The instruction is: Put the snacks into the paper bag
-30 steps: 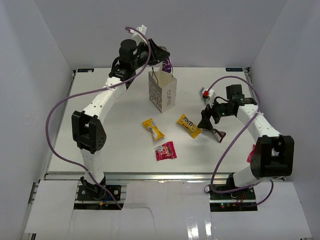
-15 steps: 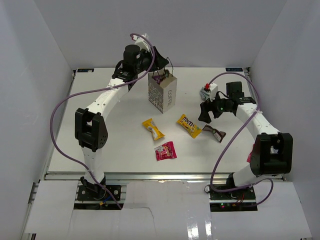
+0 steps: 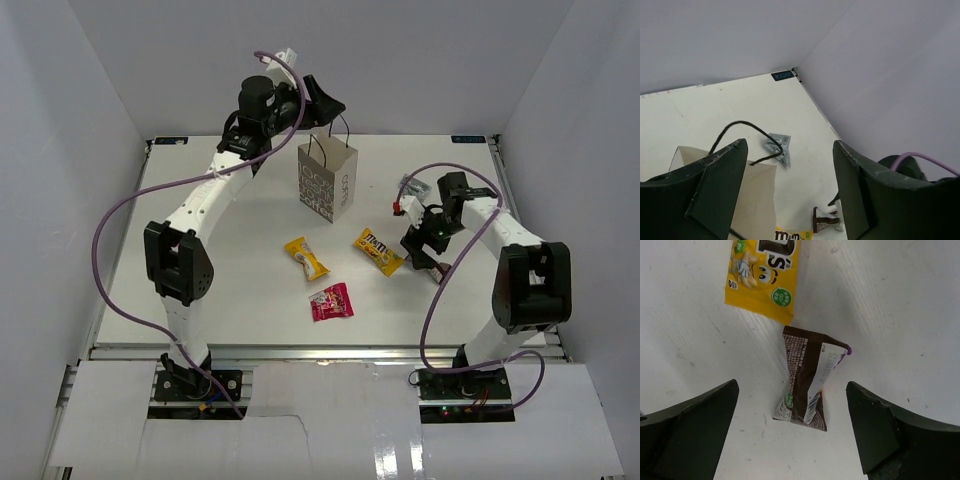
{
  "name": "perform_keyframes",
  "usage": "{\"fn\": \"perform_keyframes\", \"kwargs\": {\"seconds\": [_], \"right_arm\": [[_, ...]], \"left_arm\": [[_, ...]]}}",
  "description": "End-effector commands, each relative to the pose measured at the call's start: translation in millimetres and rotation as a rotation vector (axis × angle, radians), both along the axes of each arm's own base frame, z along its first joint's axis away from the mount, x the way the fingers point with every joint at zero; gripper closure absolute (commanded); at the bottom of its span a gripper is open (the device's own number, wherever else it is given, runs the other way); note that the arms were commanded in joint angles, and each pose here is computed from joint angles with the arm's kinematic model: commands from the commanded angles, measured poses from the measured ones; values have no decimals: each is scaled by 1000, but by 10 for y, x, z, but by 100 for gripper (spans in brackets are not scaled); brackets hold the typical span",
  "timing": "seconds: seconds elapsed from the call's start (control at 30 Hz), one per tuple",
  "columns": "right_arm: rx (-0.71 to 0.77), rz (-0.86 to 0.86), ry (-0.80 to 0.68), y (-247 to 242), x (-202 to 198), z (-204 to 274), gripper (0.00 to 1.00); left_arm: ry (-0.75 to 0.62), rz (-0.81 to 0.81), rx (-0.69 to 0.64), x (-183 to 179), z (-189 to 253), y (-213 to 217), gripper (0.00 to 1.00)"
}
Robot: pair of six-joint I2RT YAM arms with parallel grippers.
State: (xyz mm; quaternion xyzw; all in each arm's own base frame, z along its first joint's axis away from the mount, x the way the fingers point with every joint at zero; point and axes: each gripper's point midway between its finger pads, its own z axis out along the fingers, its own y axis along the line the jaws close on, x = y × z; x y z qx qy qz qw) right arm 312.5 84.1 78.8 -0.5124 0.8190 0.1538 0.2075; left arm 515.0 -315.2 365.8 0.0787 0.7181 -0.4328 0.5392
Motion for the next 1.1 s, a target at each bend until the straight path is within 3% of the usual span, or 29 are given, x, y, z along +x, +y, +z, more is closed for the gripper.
{"fn": "perform_keyframes", "kwargs": {"seconds": [0.0,0.13,0.17,0.23,0.27,0.3,0.37,0.4,0.5,0.57,0.77,0.9,1.07], "right_arm": [[-113,51,52,-87,-135,-171,7],[-190,-1,14,-182,-21,-292,11],[-198,-7,-3,-186,23,-307,12],[-228,-17,-1,-247,19,-384,18],[-231,-13,-7,-252,34,-406,20],[-242,-11,8,-271,5,-462,27],[-245,-7,21,-275,-13,-502,35],[-241,-7,28,-270,-36,-518,40],[-219,-14,26,-245,-57,-481,63],[-193,-32,23,-239,-55,-421,69],[76,-46,-78,51,191,387,75],[438,116,-145,661,237,1220,75],[665,143,-270,1242,665,2127,77]], "left_arm": [[-187,-63,-64,-441,931,72,20],[-238,22,1,-656,1024,335,16],[-194,48,41,-660,745,396,12],[-244,139,83,-852,822,663,7],[-187,160,131,-879,459,733,3],[-209,187,137,-1048,535,866,2],[-135,233,186,-1145,134,1022,2],[-143,247,178,-1293,190,1109,2],[-35,288,198,-1476,-234,1264,2],[1,317,157,-1643,-287,1362,2],[227,364,60,-1901,-1000,1442,2],[441,351,-60,-1973,-1510,1297,2],[606,330,-82,-1979,-1913,1161,2]]}}
